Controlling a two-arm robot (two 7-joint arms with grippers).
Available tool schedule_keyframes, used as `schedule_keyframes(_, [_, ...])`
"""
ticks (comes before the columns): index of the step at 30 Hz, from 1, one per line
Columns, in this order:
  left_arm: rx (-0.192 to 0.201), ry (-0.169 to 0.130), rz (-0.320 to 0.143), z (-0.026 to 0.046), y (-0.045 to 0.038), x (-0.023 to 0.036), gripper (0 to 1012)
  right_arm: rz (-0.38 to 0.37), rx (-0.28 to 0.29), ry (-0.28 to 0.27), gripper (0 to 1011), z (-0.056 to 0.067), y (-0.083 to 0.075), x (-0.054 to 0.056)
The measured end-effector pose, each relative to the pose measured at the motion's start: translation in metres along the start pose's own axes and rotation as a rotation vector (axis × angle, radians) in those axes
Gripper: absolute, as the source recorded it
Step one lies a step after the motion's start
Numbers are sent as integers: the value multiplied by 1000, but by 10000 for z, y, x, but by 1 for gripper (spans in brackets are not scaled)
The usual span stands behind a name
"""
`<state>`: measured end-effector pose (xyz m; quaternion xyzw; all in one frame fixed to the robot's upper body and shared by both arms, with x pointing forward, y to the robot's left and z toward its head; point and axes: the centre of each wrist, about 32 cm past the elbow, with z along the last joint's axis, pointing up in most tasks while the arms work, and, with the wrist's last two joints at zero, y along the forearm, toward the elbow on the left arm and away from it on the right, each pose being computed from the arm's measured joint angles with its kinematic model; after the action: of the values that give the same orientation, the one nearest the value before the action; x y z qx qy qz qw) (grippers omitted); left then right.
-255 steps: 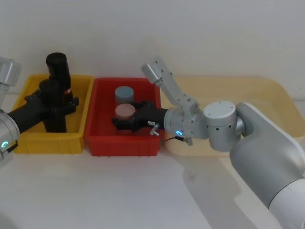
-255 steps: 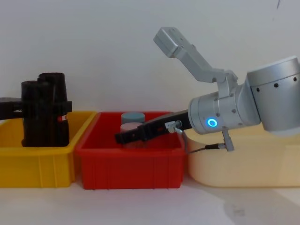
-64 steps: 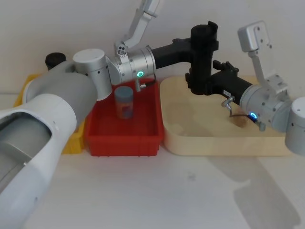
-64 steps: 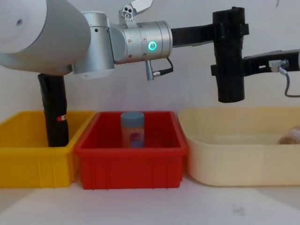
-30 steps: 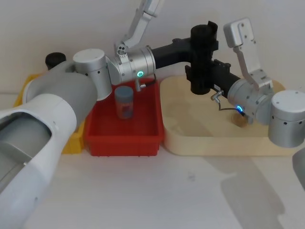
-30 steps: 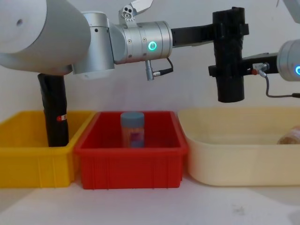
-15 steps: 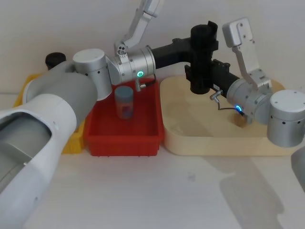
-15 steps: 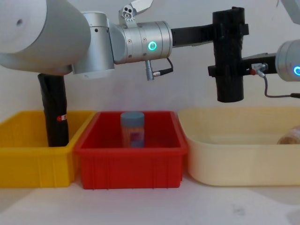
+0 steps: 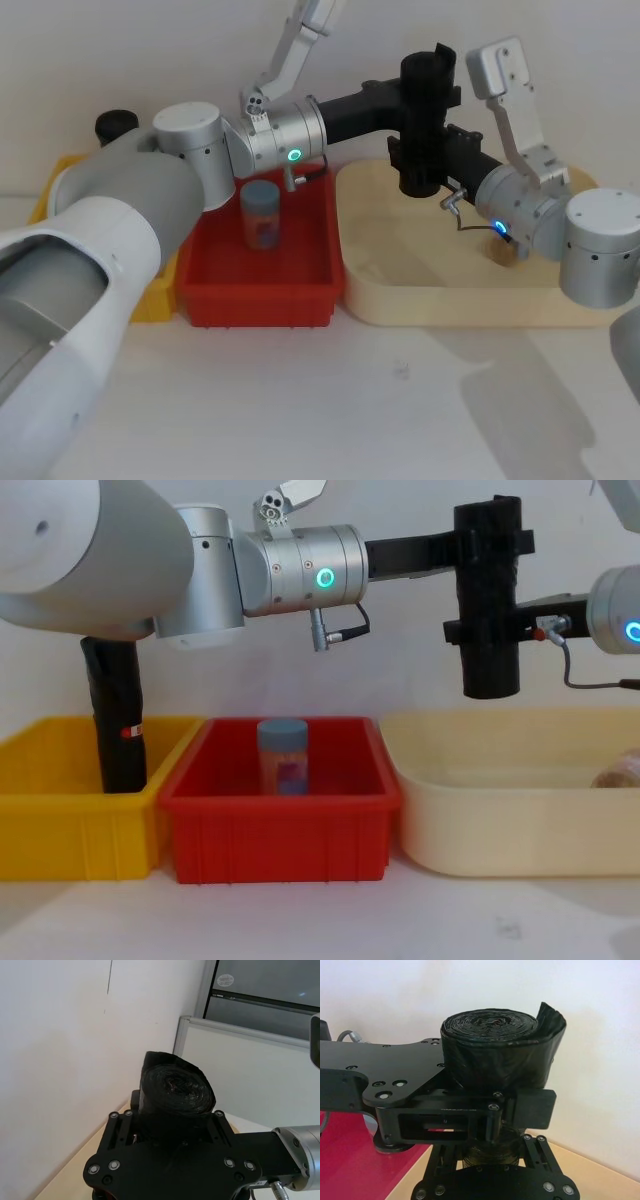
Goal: Pick up the garbage bag with the one hand and transfer it to the other hand.
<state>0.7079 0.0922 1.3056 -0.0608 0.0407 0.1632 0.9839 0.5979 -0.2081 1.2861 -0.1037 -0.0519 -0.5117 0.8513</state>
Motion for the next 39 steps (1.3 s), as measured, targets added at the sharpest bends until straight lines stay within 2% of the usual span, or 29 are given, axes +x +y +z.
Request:
schedule_keyframes(10, [0, 0, 0, 0, 0, 0, 824, -19, 2, 4, 549, -3, -4, 21])
schedule_keyframes(17, [0, 0, 0, 0, 1, 0, 1001, -78, -16, 25, 549, -28, 10, 125])
schedule_keyframes(19, [0, 0, 0, 0, 1, 1, 1001, -92, -22, 31, 549, -33, 14, 155])
schedule_keyframes(30, [0, 0, 0, 0, 0, 0, 1001, -211, -80, 106, 552, -135, 30, 483])
schedule_keyframes(33, [0, 0, 0, 0, 1, 0, 1001, -228, -88, 120, 610, -152, 33, 533])
schedule_keyframes(39, [0, 0, 0, 0, 1, 0, 1001, -252, -101, 140, 808, -183, 32, 605])
